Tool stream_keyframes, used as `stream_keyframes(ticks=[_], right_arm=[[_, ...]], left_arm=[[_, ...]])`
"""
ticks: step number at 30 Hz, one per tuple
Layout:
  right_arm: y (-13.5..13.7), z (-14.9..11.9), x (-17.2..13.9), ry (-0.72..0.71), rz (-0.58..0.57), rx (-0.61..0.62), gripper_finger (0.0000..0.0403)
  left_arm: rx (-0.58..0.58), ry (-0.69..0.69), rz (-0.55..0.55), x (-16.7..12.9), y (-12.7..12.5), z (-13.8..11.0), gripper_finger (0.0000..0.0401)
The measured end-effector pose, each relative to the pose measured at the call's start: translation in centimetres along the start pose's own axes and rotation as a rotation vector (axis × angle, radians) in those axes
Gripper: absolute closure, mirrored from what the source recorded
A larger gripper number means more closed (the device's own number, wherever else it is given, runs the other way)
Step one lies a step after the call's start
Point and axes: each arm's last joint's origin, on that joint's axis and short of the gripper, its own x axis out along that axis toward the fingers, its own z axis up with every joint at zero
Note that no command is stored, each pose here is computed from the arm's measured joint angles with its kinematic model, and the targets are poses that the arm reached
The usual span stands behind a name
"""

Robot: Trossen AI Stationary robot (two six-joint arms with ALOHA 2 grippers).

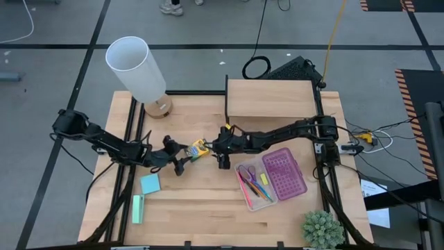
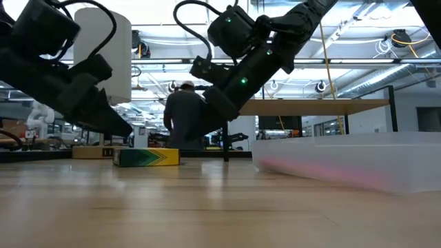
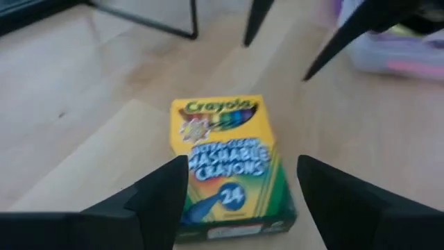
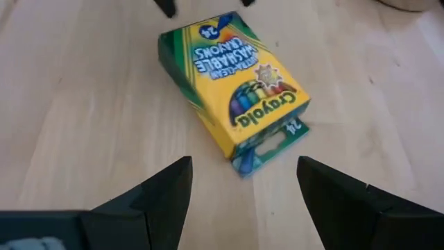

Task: Pack school essentials
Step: Put the yellow crayon box into the purple supply box

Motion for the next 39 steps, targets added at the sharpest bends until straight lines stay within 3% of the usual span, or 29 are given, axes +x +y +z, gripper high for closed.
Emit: stream_keyframes(ticks=[10,15,23,27,34,39], right_arm=[[-0.1,0.2,0.0,-0.053,-0.007,0.002,0.0149],[0.0,0.3,0.0,-0.059,0.034,0.003,0.0149],[0.0,0.3,0.1,-0.076,0.042,0.008,0.0149],[0.2,-0.8,0.2,-0.102,0.04,0.038,0.0149],[0.8,-2.3,0.2,-0.109,0.051,0.087,0.0149],[1.2,-2.1,0.2,-0.124,0.059,0.08,0.0149]], left_arm=[[0.017,0.018,0.132,0.4,1.2,-0.2,0.0135],[-0.041,0.009,0.085,0.7,1.4,0.4,0.0135],[-0.047,0.047,0.137,1.0,2.3,0.2,0.0135],[-0.072,0.043,0.126,0.9,2.3,0.2,0.0135],[-0.134,-0.005,0.015,0.1,1.8,1.4,0.0135],[-0.075,-0.001,-0.014,-0.8,1.6,1.5,0.0135]])
